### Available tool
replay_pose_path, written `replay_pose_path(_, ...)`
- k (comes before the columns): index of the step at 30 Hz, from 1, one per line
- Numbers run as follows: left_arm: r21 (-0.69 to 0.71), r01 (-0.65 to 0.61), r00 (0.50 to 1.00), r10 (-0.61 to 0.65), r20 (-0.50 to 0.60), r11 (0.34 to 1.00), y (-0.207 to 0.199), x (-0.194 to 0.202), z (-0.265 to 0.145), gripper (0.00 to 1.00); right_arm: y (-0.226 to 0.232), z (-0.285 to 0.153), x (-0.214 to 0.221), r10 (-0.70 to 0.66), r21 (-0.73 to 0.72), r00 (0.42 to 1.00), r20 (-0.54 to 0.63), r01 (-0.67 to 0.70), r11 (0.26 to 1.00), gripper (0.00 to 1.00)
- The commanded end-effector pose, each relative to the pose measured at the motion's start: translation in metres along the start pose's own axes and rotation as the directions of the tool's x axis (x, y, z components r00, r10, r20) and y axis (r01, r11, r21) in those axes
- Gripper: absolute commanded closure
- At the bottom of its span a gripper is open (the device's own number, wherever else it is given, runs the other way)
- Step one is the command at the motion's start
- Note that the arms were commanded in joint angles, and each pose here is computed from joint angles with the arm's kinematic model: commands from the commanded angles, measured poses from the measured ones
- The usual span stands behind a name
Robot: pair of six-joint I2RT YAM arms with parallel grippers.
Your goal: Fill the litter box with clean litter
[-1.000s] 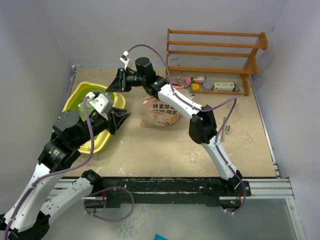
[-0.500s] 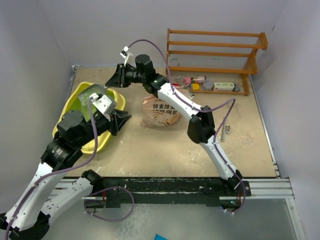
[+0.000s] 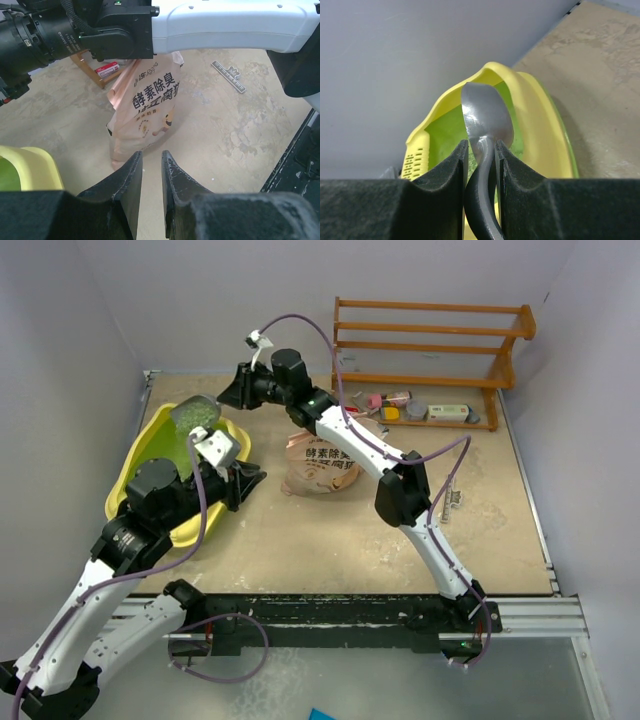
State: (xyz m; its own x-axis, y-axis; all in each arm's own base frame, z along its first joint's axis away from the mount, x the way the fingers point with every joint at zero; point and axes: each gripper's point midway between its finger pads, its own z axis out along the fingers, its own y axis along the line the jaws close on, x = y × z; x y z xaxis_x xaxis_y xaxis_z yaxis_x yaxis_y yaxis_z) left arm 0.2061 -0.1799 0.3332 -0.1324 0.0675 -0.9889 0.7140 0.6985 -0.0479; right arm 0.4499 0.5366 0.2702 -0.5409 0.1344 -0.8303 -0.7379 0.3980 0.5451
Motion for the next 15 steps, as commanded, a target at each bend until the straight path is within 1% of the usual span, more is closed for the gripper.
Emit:
replay_pose_path(1, 0.004, -0.025, 0.998, 0.025, 0.052, 1.000, 0.000, -0.013, 0.001, 0.74, 0.022, -0.011, -0.057, -0.143, -0.010, 0.976, 0.163, 0.146, 0.989, 1.00)
replay_pose_path(8, 0.006, -0.023, 0.999, 0.023, 0.042, 1.000, 0.000, -0.007, 0.002, 0.74, 0.026, -0.015, -0.067, -0.235, 0.011, 0.955, 0.182, 0.237, 0.971, 1.00)
replay_pose_path(12, 0.006, -0.020, 0.999, 0.020, 0.042, 1.000, 0.000, -0.005, 0.003, 0.74, 0.036, -0.017, -0.068, -0.315, 0.014, 0.928, 0.199, 0.319, 0.948, 1.00)
replay_pose_path(15, 0.008, -0.016, 0.999, 0.015, 0.038, 1.000, 0.000, -0.002, 0.004, 0.74, 0.048, -0.016, -0.065, -0.374, 0.004, 0.907, 0.192, 0.380, 0.925, 1.00)
